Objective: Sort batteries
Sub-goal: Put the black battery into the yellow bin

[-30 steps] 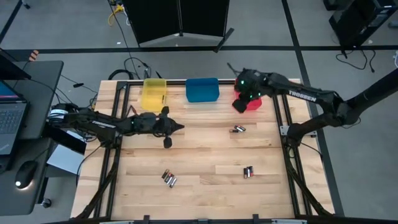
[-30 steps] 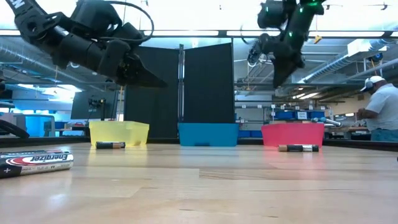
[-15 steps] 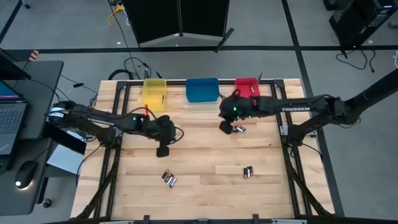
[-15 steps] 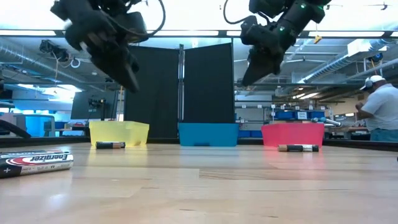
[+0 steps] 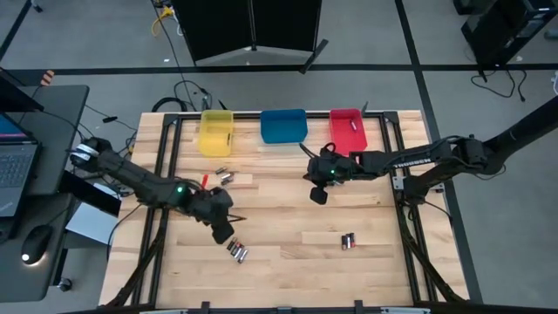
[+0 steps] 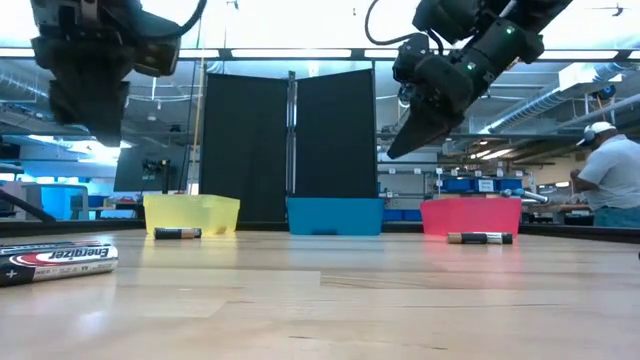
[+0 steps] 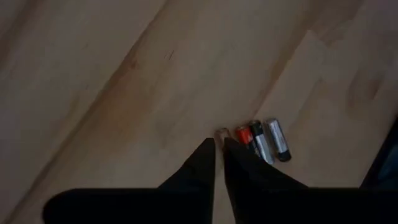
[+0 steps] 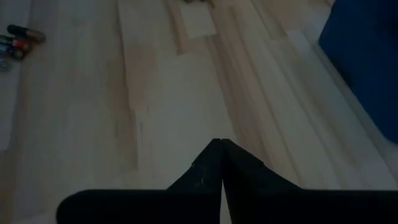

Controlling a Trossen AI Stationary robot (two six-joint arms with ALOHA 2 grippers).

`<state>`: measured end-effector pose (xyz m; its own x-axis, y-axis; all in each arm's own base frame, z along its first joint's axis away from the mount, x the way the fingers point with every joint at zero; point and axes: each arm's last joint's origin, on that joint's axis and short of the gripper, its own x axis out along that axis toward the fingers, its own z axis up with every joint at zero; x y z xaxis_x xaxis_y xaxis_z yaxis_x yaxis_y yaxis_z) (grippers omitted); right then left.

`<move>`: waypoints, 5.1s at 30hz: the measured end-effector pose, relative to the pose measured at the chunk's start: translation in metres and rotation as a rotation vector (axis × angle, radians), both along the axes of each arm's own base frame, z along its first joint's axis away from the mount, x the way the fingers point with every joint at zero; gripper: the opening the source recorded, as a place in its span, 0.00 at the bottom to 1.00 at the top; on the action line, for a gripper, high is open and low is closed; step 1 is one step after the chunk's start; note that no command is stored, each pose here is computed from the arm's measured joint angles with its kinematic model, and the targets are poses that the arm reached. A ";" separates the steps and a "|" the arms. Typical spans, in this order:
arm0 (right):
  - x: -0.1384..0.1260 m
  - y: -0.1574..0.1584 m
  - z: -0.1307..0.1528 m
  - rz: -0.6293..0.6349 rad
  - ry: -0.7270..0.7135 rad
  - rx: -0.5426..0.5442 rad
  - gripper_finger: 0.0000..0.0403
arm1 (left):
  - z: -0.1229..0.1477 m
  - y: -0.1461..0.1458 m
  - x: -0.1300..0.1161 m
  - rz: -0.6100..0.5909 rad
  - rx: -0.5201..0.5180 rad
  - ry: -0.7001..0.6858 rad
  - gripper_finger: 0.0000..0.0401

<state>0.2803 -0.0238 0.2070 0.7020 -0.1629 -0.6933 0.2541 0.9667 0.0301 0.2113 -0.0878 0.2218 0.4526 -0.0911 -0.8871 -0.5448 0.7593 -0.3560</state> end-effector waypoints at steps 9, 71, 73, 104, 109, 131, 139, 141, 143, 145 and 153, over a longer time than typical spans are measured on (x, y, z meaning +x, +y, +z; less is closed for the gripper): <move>-0.001 0.000 -0.006 0.033 -0.036 -0.038 0.04 | -0.028 -0.034 0.010 0.056 -0.051 0.066 0.34; -0.001 -0.002 -0.005 0.015 -0.031 -0.098 0.04 | -0.077 -0.037 0.014 -0.102 0.266 0.198 0.11; -0.001 -0.002 -0.005 0.016 -0.031 -0.098 0.04 | -0.067 -0.035 0.020 -0.103 0.280 0.211 0.11; -0.001 0.000 -0.006 0.008 -0.032 -0.084 0.05 | 0.021 0.263 -0.005 0.241 0.383 0.360 0.11; -0.001 0.001 -0.006 0.011 -0.033 -0.083 0.04 | 0.000 0.298 -0.010 0.270 0.318 0.328 0.11; -0.001 0.001 -0.006 -0.001 -0.035 -0.071 0.04 | -0.068 0.342 -0.010 0.297 0.237 0.431 0.15; -0.001 0.001 -0.006 -0.001 -0.035 -0.071 0.05 | -0.060 0.343 -0.006 0.290 0.257 0.414 0.33; -0.001 0.001 -0.006 -0.001 -0.035 -0.071 0.05 | -0.054 0.341 -0.005 0.288 0.276 0.401 0.33; -0.001 0.001 -0.006 -0.001 -0.035 -0.071 0.05 | -0.046 0.339 -0.004 0.295 0.317 0.391 0.33; -0.001 0.001 -0.006 0.000 -0.035 -0.072 0.05 | -0.036 0.335 -0.003 0.301 0.358 0.387 0.32; -0.001 0.001 -0.006 0.014 -0.032 -0.087 0.04 | 0.011 0.301 0.001 0.342 0.562 0.145 0.23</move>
<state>0.2797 -0.0233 0.2013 0.7259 -0.2117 -0.6544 0.2411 0.9694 -0.0461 0.2122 0.2134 0.2326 0.2467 0.5291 -0.8119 -0.7999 0.5842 0.1377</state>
